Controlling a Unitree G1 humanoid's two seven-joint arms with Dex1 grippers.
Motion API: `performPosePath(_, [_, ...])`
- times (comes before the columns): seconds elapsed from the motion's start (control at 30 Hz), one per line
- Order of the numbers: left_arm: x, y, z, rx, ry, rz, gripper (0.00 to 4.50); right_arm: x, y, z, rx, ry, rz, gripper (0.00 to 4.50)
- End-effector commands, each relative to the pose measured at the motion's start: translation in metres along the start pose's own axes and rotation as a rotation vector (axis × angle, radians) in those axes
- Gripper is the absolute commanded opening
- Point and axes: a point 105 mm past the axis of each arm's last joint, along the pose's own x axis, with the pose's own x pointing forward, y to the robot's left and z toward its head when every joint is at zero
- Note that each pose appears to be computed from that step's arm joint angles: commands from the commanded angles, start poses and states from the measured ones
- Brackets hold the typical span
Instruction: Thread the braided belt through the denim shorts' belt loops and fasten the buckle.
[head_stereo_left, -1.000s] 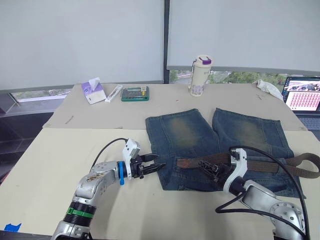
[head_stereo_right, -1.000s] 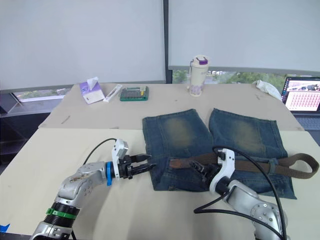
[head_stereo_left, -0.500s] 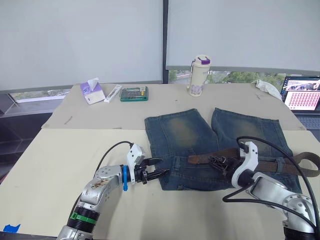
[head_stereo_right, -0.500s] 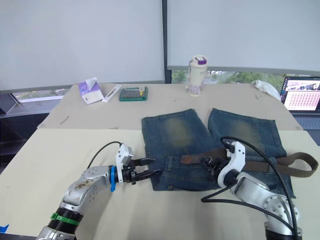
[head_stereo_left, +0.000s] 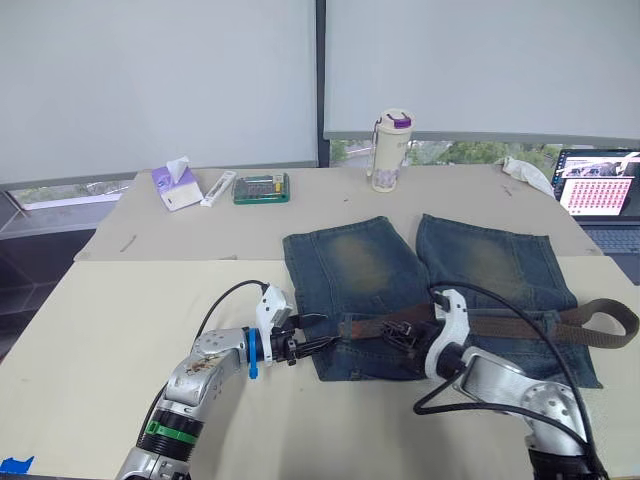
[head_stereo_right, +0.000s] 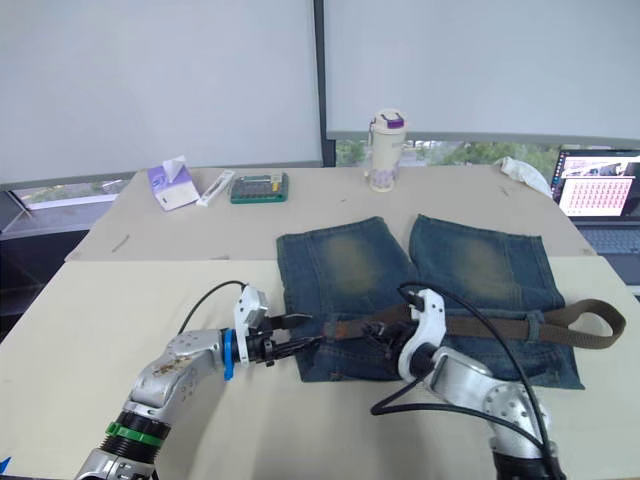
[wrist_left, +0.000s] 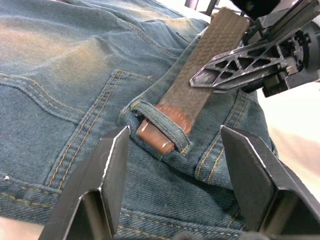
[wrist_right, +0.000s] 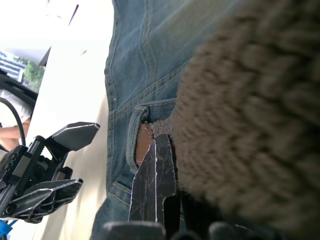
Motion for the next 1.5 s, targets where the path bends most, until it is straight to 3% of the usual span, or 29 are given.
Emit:
performPosePath(0.03, [-0.001,0.003,0.011,0.008,-0.052,0.016,3.05,0.01,0.013,-0.001,-0.047,0.008,0.049,0.0])
performPosePath(0.3, [0.0,0.007,0.007,-0.012,-0.056,0.045,3.05,0.029,0.024,-0.005,-0.069,-0.041,0.139,0.0])
performPosePath(0.6, [-0.005,0.038,0.018,-0.227,-0.155,0.22,3.05,0.013,0.048,0.012,0.131,-0.19,0.46,0.0])
performPosePath(0.73, [-0.003,0.033,0.022,-0.337,-0.186,0.19,3.05,0.016,0.044,0.005,0.086,-0.155,0.426,0.0])
performPosePath(0.9, [0.001,0.012,0.018,-0.433,-0.157,0.085,3.05,0.021,0.042,0.003,0.075,-0.143,0.403,0.0])
performPosePath(1.03, [-0.001,0.009,0.016,-0.481,-0.149,0.076,3.05,0.027,0.036,-0.001,0.059,-0.119,0.35,0.0])
performPosePath(1.4, [-0.004,0.013,0.004,-0.485,-0.112,0.118,3.05,0.029,0.034,-0.004,0.057,-0.118,0.337,0.0])
performPosePath(1.5, [-0.003,0.019,0.001,-0.465,-0.106,0.152,3.05,0.034,0.019,-0.012,0.015,-0.075,0.23,0.0])
